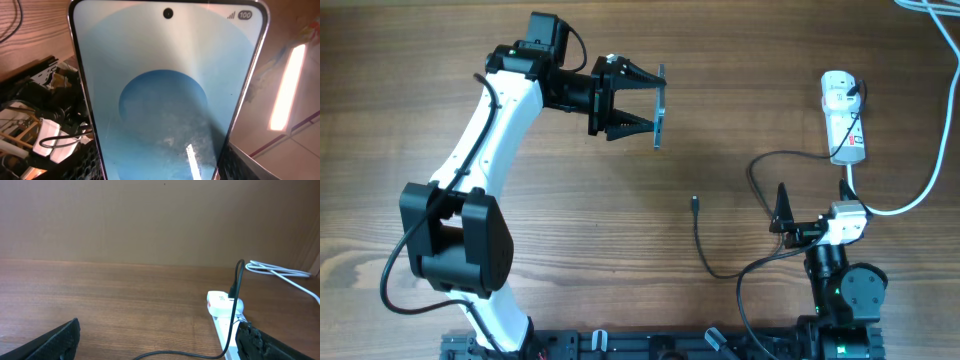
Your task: Plug charger to phone and switch on socket
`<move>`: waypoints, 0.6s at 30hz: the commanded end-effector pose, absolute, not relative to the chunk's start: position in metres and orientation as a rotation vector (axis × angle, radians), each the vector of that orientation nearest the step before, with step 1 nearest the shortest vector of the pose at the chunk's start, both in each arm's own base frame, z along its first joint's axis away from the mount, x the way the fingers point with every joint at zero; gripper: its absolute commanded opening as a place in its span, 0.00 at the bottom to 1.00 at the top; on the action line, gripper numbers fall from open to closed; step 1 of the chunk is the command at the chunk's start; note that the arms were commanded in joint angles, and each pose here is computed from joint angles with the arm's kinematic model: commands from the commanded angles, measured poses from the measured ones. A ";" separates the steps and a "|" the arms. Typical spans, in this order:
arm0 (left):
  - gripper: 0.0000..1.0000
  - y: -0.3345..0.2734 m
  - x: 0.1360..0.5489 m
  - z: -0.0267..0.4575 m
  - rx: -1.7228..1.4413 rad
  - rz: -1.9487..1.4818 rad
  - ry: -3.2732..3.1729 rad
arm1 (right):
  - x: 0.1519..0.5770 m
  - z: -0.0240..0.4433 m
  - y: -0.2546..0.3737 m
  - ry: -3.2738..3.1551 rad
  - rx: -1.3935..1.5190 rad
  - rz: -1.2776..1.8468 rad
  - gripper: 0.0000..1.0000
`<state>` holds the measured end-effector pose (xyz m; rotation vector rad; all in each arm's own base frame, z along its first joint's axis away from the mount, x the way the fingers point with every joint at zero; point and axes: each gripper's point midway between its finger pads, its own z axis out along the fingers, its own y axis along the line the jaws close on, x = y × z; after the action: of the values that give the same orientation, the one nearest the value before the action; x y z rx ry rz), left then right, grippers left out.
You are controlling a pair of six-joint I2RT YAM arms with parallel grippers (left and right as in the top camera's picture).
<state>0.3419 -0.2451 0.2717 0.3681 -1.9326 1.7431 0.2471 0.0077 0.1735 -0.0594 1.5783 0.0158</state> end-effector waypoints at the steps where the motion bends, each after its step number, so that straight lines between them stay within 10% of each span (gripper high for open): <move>1: 0.59 -0.243 0.337 0.299 0.306 1.808 -1.896 | 0.247 0.175 0.008 1.571 -0.068 0.009 1.00; 18: 0.59 -0.243 0.337 0.299 0.304 1.807 -1.896 | 0.247 0.175 0.008 1.571 -0.068 0.009 1.00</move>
<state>0.3420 -0.2451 0.2716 0.3715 -1.9307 1.7407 0.2471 0.0077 0.1735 -0.0594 1.5783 0.0158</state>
